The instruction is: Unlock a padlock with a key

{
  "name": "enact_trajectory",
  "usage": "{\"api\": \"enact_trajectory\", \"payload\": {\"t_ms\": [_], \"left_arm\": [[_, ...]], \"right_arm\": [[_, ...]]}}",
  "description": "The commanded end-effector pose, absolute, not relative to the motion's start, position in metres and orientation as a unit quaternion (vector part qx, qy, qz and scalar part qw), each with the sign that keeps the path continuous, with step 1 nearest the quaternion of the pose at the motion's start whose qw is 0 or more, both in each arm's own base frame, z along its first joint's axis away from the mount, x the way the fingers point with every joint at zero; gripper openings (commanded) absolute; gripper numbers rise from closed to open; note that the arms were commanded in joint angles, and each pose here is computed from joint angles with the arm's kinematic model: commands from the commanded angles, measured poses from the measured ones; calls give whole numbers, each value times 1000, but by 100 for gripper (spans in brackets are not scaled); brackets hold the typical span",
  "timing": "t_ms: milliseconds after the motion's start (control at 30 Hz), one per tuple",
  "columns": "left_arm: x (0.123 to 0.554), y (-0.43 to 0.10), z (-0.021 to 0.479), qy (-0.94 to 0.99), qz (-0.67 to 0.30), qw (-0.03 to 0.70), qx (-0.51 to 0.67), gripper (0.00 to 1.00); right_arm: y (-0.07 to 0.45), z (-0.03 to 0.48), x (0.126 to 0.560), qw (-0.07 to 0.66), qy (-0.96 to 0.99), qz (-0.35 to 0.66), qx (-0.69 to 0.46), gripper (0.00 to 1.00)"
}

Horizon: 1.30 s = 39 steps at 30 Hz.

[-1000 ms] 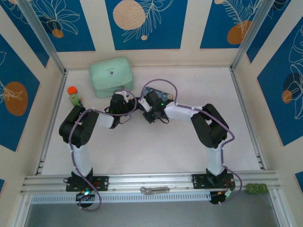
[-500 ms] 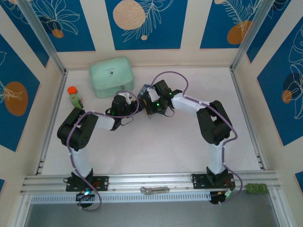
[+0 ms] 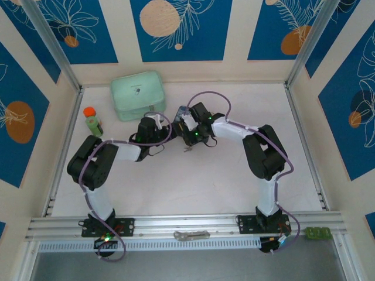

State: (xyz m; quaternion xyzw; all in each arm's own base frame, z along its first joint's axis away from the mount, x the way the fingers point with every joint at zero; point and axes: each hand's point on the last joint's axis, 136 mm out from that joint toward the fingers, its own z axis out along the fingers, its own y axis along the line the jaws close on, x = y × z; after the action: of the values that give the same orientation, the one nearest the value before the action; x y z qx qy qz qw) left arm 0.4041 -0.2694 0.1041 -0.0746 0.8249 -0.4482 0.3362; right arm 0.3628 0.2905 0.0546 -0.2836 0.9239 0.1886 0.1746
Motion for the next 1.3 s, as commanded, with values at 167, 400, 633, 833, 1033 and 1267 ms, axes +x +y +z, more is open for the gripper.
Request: {"api": "enact_trajectory", "payload": {"t_ms": [167, 400, 633, 833, 1033, 1267], "left_arm": [[411, -257, 145, 818, -424, 386, -52, 68], [436, -254, 141, 817, -423, 388, -58, 69], [461, -257, 145, 808, -431, 398, -56, 69], [474, -262, 151, 801, -441, 401, -50, 69], [478, -263, 153, 800, -444, 400, -49, 70], [481, -267, 148, 807, -441, 390, -43, 70]], "right_arm": [[264, 40, 335, 149, 930, 140, -305, 4], [258, 26, 334, 144, 932, 98, -318, 14], [259, 41, 334, 144, 936, 131, -292, 40], [269, 69, 329, 150, 935, 182, -265, 61], [259, 74, 334, 161, 945, 166, -230, 73], [250, 67, 339, 177, 951, 154, -199, 73]]}}
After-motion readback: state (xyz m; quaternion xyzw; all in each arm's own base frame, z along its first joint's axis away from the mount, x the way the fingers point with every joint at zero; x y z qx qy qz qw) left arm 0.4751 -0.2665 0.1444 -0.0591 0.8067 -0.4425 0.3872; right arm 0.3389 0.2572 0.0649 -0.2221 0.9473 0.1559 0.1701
